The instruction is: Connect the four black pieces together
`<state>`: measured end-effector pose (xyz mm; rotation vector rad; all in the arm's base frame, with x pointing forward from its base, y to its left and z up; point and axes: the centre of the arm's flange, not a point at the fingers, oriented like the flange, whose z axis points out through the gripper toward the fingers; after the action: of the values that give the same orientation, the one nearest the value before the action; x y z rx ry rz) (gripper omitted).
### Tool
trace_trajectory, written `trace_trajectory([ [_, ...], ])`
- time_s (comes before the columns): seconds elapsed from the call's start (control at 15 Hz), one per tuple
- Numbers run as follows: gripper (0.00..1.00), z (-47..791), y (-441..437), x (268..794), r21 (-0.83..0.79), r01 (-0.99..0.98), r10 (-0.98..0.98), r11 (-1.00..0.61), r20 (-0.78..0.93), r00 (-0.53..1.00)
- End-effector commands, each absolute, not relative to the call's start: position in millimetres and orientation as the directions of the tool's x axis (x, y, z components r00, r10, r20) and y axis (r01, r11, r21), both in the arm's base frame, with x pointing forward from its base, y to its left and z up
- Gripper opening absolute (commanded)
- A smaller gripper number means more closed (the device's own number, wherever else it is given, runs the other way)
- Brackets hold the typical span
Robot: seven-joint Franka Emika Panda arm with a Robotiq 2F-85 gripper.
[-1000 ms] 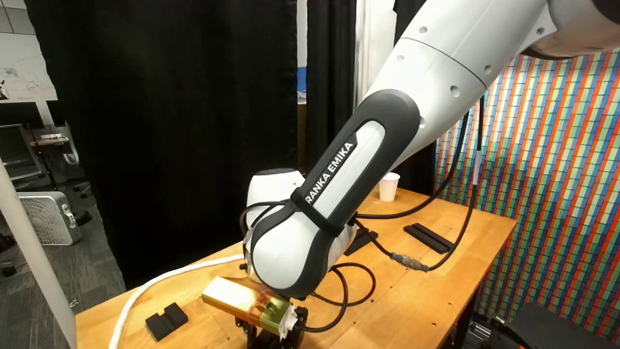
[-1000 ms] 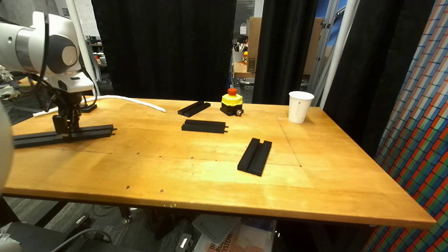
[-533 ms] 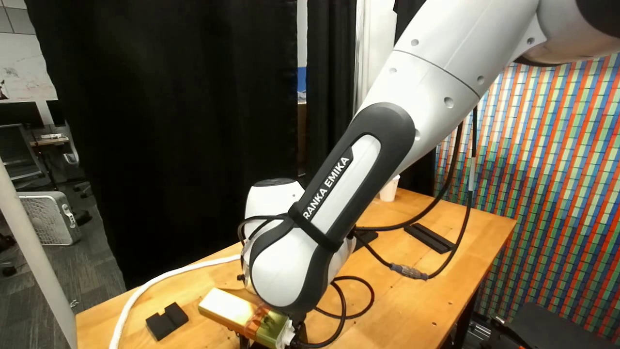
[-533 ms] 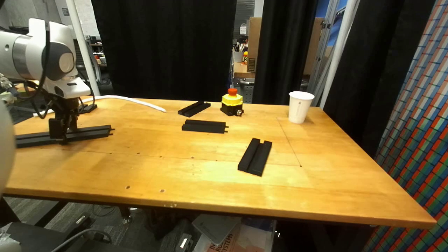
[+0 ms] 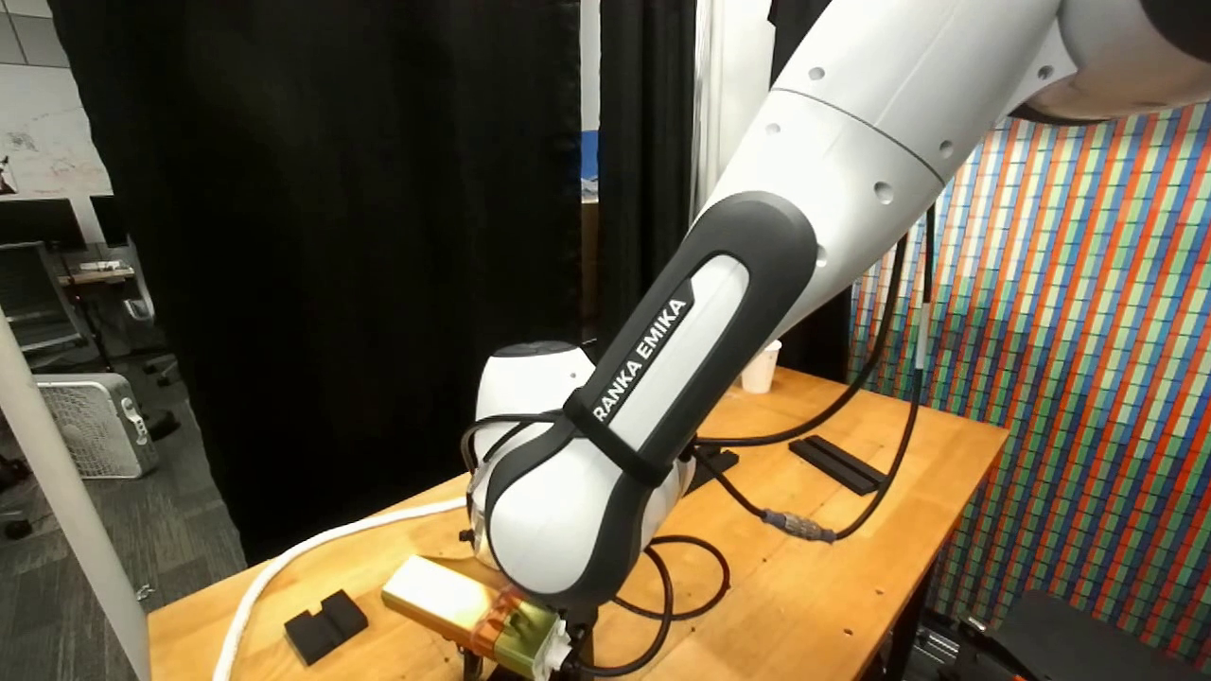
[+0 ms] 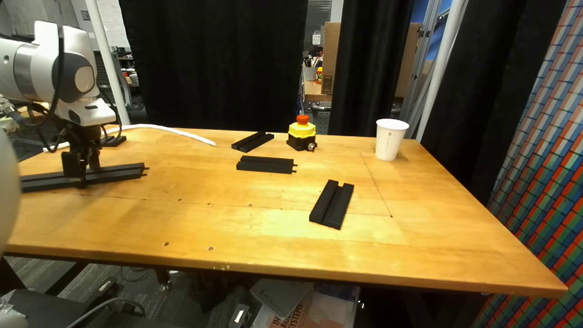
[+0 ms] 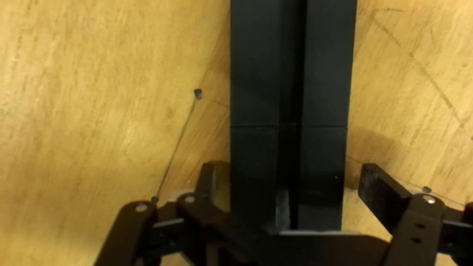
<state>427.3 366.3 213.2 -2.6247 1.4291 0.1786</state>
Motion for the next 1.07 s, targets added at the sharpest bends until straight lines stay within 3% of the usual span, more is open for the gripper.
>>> trace_trajectory([
  [0.0, 1.00, 274.0, 366.7, 411.3, -0.069, -0.844, -0.834, -0.532, -0.129, 0.537],
  [0.47, 1.00, 382.2, 294.3, 388.5, 0.052, -0.854, -0.855, -0.518, -0.008, 0.518],
  [1.0, 1.00, 422.8, 185.8, 418.2, -0.018, -0.952, -0.952, -0.305, 0.002, 0.305],
])
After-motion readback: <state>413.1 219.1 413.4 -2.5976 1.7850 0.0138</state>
